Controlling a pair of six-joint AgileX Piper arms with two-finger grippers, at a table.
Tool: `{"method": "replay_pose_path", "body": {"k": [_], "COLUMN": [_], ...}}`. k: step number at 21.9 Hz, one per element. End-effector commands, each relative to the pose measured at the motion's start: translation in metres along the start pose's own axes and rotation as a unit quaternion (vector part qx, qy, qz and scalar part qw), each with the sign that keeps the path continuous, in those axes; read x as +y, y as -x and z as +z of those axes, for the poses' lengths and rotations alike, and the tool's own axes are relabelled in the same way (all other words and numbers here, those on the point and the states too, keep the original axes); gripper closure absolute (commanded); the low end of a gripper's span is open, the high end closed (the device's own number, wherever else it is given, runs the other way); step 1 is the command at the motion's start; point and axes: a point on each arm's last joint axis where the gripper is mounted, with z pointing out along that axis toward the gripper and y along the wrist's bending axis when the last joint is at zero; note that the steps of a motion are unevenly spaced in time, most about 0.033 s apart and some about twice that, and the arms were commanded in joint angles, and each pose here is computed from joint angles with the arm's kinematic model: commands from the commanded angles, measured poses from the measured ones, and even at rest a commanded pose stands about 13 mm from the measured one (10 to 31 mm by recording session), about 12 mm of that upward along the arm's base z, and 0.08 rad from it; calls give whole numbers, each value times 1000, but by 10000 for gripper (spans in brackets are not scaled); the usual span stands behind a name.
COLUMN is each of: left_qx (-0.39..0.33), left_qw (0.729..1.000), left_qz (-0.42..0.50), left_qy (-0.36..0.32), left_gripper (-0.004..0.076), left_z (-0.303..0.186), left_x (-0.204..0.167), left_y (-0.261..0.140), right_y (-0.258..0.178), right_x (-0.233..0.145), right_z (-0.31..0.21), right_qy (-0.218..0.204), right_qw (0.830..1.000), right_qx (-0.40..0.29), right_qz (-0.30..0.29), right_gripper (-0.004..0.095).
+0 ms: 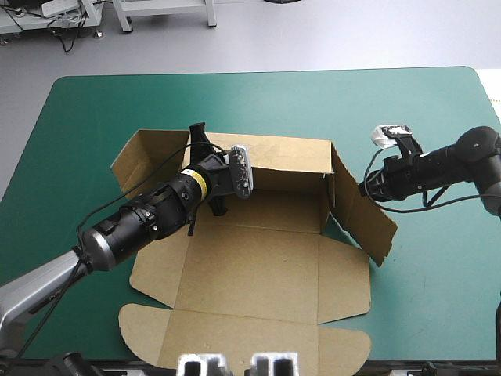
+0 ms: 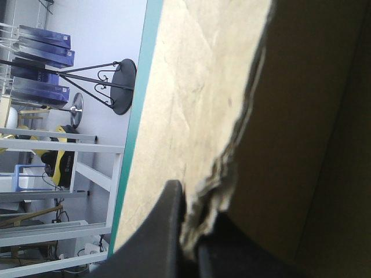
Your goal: Fold the box
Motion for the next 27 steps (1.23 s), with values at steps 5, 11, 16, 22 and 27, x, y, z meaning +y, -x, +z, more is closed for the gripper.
{"method": "replay_pose_path", "body": {"k": [5,11,16,22,27], "left_qx": [-64,-84,-31,17,19], "left_qw": [991,985,996,999,999], "left_qz": [-116,-138,-76,-44,-36], "left_qy": [23,54,42,10,6], "left_gripper": [734,734,734,734,734], "left_z": [-11,-21,-16,5,10], "left_x": [17,41,36,22,20], "left_y": [18,30,21,14,14], "right_y": [13,29,31,11,-7], "right_x": [19,28,25,13,8], "right_z": [-19,-36,-37,-16,-3], "right_qy": [12,4,-14,-19,-44], "right_qw": [999,997,995,995,990], "right_qx": [-45,-72,-85,-74,-109], "right_qz": [-22,-31,-58,-59,-73], "right_gripper": [931,931,931,931,931]}}
